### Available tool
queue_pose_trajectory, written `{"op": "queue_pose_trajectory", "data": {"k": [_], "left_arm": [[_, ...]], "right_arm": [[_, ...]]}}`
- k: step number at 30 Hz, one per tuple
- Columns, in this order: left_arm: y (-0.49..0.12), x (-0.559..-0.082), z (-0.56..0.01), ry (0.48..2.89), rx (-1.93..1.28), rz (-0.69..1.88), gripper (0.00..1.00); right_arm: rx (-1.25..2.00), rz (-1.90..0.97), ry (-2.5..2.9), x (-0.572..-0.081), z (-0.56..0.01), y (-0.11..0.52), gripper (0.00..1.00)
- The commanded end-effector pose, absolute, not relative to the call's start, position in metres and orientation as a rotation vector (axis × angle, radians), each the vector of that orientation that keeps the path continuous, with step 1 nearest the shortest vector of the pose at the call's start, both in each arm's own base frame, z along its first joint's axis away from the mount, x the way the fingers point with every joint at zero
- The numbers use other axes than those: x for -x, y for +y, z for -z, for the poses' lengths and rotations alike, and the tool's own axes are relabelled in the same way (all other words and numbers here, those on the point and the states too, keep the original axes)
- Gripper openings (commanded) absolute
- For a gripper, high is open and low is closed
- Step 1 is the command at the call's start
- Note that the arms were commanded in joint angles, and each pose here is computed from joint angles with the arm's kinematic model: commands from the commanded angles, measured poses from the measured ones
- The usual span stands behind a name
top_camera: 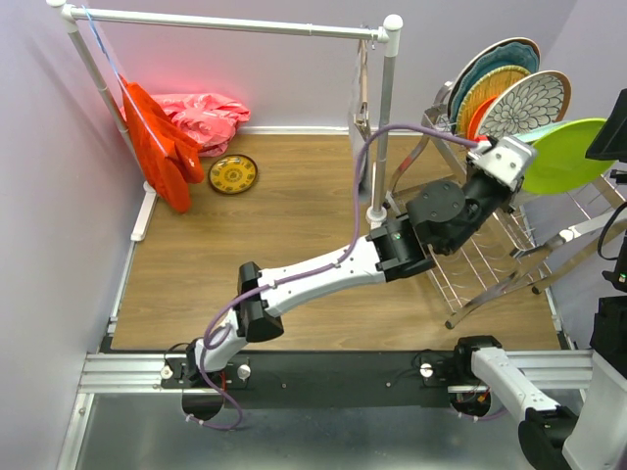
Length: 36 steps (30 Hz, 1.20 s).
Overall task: Load the plates into the dish rack
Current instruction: Insert the plate into the dish rack
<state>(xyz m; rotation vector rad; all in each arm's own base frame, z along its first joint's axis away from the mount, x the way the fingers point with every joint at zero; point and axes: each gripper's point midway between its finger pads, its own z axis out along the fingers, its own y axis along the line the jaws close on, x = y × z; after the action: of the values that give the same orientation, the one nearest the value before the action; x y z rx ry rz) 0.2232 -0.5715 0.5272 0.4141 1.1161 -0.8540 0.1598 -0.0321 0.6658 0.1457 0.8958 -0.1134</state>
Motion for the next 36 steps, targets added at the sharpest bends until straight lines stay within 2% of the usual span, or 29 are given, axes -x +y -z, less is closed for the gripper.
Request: {"op": "queue_pose_trajectory", "data": {"k": [1, 14, 28, 36], "left_arm": [[-0.567, -0.231, -0.53, 1.08, -0.339, 0.737, 0.0], [-0.571, -0.231, -0.506, 1.05, -0.353, 0.508, 0.0], [-0.587, -0.208, -0.482, 1.046, -0.442, 0.483, 0.0], [-0.592, -0.212, -0.471, 1.03, -0.468, 0.405, 0.0]], "right_arm": [[-0.165, 0.112, 0.863, -0.15, -0.672, -0.035, 0.91], [-0.231, 0.141, 0.866, -0.151, -0.672, -0.047, 0.92], [-0.244, 0.146, 0.88, -0.156, -0.668, -0.049, 0.92], [-0.252, 0.152, 0.882, -0.155, -0.666, -0.05, 0.92]]}}
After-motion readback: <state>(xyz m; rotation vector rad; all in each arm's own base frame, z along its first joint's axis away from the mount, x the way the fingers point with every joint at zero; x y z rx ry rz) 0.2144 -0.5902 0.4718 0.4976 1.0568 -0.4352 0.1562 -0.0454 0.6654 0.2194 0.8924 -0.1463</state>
